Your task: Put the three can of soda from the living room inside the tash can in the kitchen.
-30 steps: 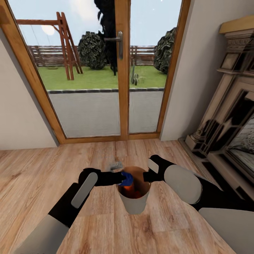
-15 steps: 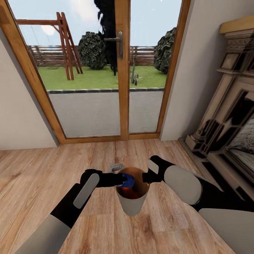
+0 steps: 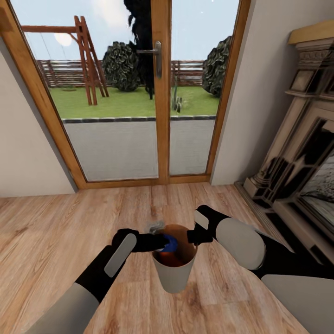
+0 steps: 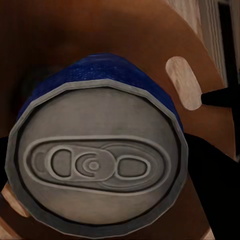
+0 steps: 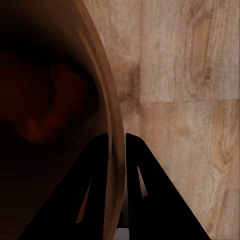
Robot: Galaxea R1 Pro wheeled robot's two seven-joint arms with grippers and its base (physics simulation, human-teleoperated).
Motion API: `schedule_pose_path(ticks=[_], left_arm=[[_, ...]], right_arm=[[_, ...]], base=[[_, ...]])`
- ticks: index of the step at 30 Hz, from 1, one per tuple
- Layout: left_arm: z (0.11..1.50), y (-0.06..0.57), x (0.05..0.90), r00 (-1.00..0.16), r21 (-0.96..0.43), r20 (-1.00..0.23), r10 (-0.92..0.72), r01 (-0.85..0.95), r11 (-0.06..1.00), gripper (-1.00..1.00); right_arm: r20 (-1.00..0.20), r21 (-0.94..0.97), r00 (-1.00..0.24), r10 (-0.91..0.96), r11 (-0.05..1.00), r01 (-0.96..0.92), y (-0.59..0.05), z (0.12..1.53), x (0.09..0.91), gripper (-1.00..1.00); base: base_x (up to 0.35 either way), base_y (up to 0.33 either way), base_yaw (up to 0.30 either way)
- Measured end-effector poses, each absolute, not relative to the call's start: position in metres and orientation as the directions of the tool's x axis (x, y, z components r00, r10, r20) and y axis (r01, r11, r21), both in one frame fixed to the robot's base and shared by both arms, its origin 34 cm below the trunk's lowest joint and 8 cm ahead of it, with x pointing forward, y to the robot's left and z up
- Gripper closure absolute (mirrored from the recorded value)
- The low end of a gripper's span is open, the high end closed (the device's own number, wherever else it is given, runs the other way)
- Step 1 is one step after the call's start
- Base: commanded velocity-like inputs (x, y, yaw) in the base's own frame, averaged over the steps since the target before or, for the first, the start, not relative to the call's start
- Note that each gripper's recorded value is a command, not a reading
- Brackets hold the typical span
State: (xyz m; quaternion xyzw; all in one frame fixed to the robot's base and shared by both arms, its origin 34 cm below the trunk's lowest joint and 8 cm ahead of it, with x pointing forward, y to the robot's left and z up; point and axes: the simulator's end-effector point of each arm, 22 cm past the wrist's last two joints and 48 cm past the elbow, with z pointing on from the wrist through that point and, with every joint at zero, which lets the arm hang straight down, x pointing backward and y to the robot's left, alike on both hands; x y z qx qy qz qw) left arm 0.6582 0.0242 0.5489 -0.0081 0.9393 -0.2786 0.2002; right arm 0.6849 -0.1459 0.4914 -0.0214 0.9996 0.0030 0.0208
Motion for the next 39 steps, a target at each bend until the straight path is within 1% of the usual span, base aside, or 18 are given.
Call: schedule_pose_path(ticks=[11, 14, 26, 33, 34, 35, 39], left_arm=[[0.537, 0.012, 0.653, -0.915, -0.463, -0.398, -0.066, 0.138, 0.875, 1.00], [0.534, 0.008, 0.652, -0.915, -0.480, -0.393, -0.089, 0.121, 0.869, 1.00], [0.537, 0.009, 0.673, -0.875, -0.492, -0.453, -0.170, 0.086, 0.866, 1.00], [0.534, 0.004, 0.674, -0.872, -0.505, -0.455, -0.181, 0.085, 0.859, 1.00], [0.534, 0.004, 0.674, -0.870, -0.505, -0.457, -0.185, 0.083, 0.859, -1.00], [0.519, 0.015, 0.671, -0.878, -0.465, -0.445, -0.175, 0.059, 0.884, -1.00], [0.518, 0.015, 0.670, -0.877, -0.458, -0.449, -0.173, 0.059, 0.887, -1.00]], right_arm=[[-0.040, 0.022, -0.998, -0.050, 0.998, -0.051, -0.142, 0.491, 0.684, 1.00], [-0.042, 0.001, -0.996, -0.073, 0.997, -0.073, -0.147, 0.491, 0.685, 1.00], [-0.038, 0.059, -0.999, -0.034, 0.998, -0.036, -0.134, 0.492, 0.684, 1.00], [-0.038, 0.044, -0.998, -0.045, 0.998, -0.047, -0.137, 0.491, 0.683, 1.00], [-0.036, 0.047, -0.998, -0.043, 0.998, -0.044, -0.137, 0.491, 0.683, 1.00], [-0.033, 0.045, -0.998, -0.046, 0.998, -0.047, -0.137, 0.489, 0.681, 1.00], [-0.032, 0.040, -0.998, -0.049, 0.998, -0.051, -0.138, 0.489, 0.681, 1.00]], base=[[0.000, 0.000, 0.000], [0.000, 0.000, 0.000], [0.000, 0.000, 0.000], [0.000, 0.000, 0.000], [0.000, 0.000, 0.000], [0.000, 0.000, 0.000], [0.000, 0.000, 0.000]])
